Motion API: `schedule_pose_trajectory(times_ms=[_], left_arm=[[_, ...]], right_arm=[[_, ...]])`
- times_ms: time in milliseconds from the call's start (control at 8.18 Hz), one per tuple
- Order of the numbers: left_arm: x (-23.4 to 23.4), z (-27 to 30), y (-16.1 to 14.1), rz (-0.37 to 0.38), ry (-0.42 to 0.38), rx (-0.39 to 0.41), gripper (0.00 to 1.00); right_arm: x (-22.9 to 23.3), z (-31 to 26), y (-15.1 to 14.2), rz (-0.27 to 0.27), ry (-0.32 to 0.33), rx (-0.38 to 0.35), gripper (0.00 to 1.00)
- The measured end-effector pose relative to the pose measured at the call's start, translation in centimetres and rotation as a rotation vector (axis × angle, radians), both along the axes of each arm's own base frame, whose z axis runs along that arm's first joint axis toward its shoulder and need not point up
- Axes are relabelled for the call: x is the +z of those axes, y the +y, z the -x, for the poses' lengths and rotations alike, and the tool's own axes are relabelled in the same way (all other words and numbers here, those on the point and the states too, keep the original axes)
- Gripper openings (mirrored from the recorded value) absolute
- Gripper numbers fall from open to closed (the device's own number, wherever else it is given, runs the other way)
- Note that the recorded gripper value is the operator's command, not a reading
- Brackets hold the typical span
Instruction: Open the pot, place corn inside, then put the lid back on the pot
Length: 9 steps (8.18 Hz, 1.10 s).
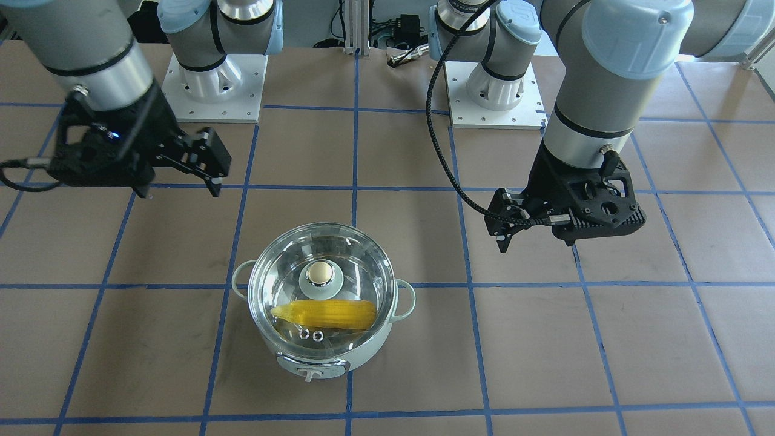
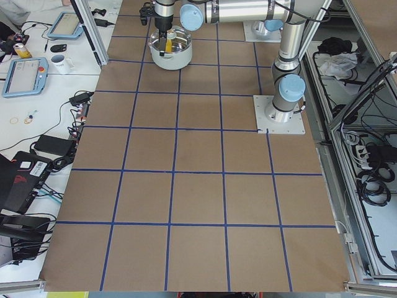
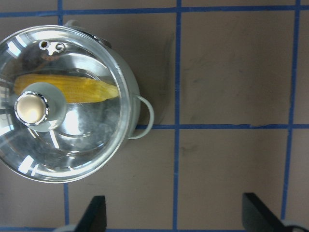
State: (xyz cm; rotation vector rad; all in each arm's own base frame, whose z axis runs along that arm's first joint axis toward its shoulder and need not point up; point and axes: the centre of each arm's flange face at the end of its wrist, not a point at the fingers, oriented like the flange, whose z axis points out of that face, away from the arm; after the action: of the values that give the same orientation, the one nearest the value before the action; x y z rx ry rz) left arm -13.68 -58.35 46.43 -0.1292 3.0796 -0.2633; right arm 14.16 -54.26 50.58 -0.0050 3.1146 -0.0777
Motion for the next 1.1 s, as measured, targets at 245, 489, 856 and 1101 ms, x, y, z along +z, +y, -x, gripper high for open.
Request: schedule_pose_trajectory(times_ms=[245, 489, 856, 1101], left_arm=[[0.2, 0.0, 0.5, -0.033, 0.000, 0.001, 1.00], [0.4, 0.0, 1.1, -0.054, -0.002, 0.001, 1.00], [0.4, 0.2, 1.7, -0.080, -0.004, -0.003, 1.00], [1.5, 0.3, 3.1, -0.112, -0.003, -0.007, 1.00]], right_arm=[[2.1, 4.0, 1.7, -0.010, 0.019, 0.031, 1.00], [3.2, 3.8, 2.9, 0.002, 0.018, 0.041, 1.00], [3.0, 2.2, 3.3, 0.003, 0.018, 0.005, 1.00], [2.8, 2.2, 3.3, 0.002, 0.020, -0.003, 1.00]])
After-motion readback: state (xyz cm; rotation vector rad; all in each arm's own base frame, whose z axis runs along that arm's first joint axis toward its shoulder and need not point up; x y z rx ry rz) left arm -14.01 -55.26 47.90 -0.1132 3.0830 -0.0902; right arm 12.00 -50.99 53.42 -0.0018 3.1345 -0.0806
